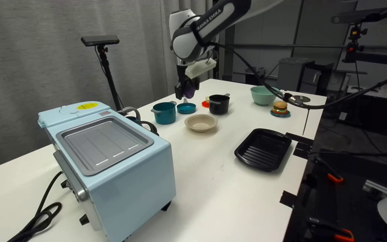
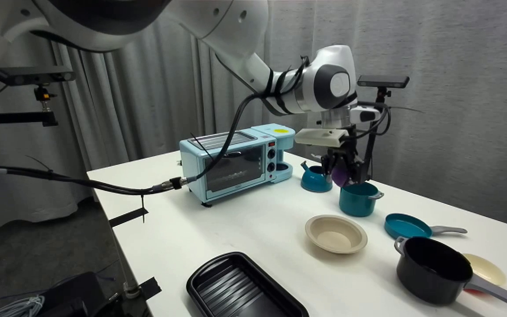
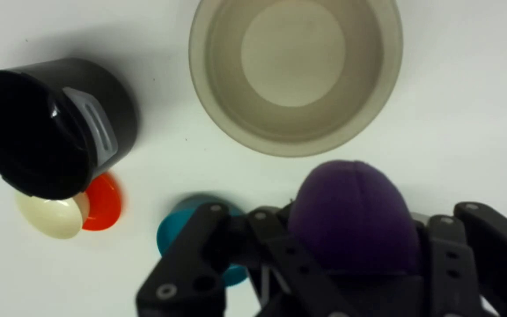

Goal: Remove the purple plush toy from the plate

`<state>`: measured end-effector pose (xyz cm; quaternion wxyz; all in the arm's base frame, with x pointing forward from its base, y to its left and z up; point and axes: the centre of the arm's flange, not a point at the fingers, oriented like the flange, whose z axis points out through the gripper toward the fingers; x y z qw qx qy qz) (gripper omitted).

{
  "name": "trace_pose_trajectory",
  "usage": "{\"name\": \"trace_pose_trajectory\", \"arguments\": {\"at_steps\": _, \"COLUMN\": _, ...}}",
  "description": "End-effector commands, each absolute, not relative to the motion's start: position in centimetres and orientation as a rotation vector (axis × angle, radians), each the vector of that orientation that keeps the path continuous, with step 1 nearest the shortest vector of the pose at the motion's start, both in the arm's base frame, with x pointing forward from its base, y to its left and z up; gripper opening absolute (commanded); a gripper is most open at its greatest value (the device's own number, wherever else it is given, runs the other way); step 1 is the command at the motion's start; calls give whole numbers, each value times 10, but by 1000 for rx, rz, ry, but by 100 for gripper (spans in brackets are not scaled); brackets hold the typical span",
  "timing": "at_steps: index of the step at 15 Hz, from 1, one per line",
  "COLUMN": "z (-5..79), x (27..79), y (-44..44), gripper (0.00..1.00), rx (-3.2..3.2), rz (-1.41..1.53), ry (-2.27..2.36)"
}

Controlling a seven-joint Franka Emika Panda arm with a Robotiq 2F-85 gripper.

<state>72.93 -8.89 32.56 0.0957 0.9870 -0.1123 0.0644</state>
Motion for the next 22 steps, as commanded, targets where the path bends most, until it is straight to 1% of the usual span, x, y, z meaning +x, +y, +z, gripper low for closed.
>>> {"name": "trace_pose_trajectory", "arguments": {"at_steps": 1, "z": 382, "x": 711, "y": -63, "gripper": 0, "rx": 3009, "rz": 285, "ry": -311}}
{"name": "trace_pose_trajectory", "arguments": {"at_steps": 4, "z": 410, "x": 700, "y": -29, "gripper": 0, "rx": 3101, "rz": 316, "ry": -259}}
{"name": "trace_pose_trajectory", "arguments": {"at_steps": 8, "z": 400, "x": 679, "y": 28, "gripper": 0, "rx": 3214, "rz": 253, "ry": -129}}
{"name": "trace_pose_trajectory", "arguments": {"at_steps": 15, "z": 321, "x": 627, "y": 90, "gripper": 0, "rx": 3228, "rz": -14, "ry": 82}}
{"name": "trace_pose_trajectory", "arguments": {"at_steps": 19, "z": 275, "x": 594, "y": 100, "gripper": 0, "rx": 3185, "rz": -183, "ry": 155}}
{"name": "trace_pose_trajectory", "arguments": {"at_steps": 22, "z": 247, "x": 576, "y": 91, "gripper": 0, "rx": 3139, "rz": -273, "ry": 170}}
